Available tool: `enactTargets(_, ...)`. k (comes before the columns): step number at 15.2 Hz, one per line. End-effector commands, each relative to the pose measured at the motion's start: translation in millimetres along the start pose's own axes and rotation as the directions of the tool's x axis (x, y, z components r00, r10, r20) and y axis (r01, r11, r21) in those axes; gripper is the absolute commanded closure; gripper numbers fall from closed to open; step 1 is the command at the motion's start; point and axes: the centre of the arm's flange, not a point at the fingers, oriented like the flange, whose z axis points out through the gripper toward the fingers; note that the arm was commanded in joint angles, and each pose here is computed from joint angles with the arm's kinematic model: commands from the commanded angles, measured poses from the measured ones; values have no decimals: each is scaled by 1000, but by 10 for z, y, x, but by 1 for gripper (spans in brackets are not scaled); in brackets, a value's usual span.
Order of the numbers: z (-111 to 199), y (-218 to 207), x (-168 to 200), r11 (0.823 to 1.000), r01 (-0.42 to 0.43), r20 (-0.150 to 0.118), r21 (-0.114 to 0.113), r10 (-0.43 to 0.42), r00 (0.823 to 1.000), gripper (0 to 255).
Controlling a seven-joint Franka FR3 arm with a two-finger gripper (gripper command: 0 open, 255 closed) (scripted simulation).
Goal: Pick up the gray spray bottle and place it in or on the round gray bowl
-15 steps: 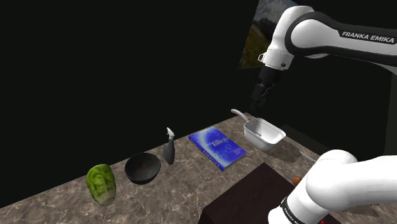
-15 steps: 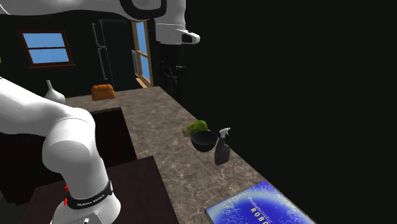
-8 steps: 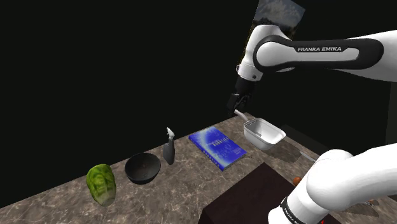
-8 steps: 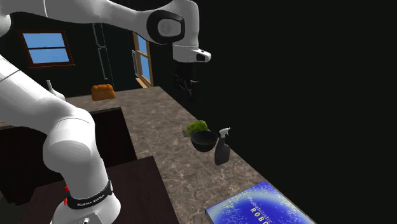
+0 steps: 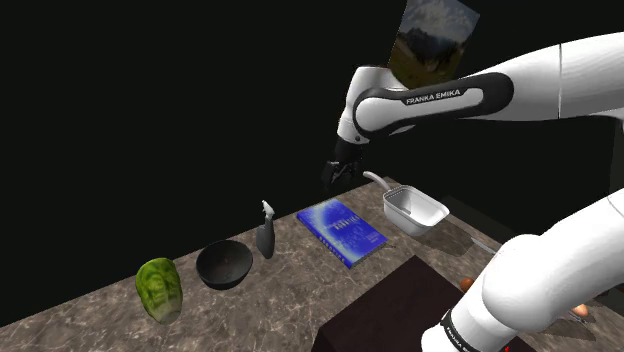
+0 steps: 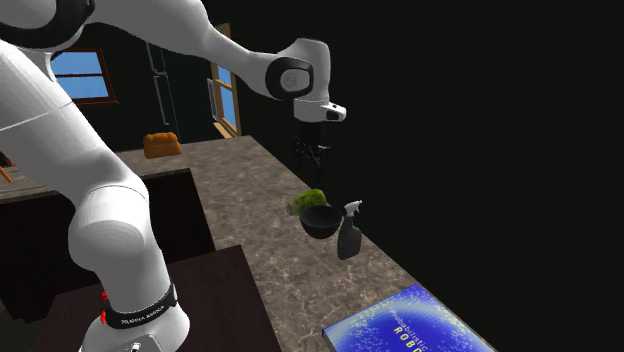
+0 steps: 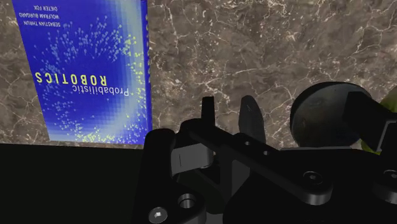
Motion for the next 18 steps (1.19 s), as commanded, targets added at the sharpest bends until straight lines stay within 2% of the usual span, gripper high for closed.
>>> enactTargets(1,163,-41,212,1000,-2,-5,-4,2,1000,0)
enactTargets(18,1593,-546,1844,999,-19,-31,-39,18,999,0)
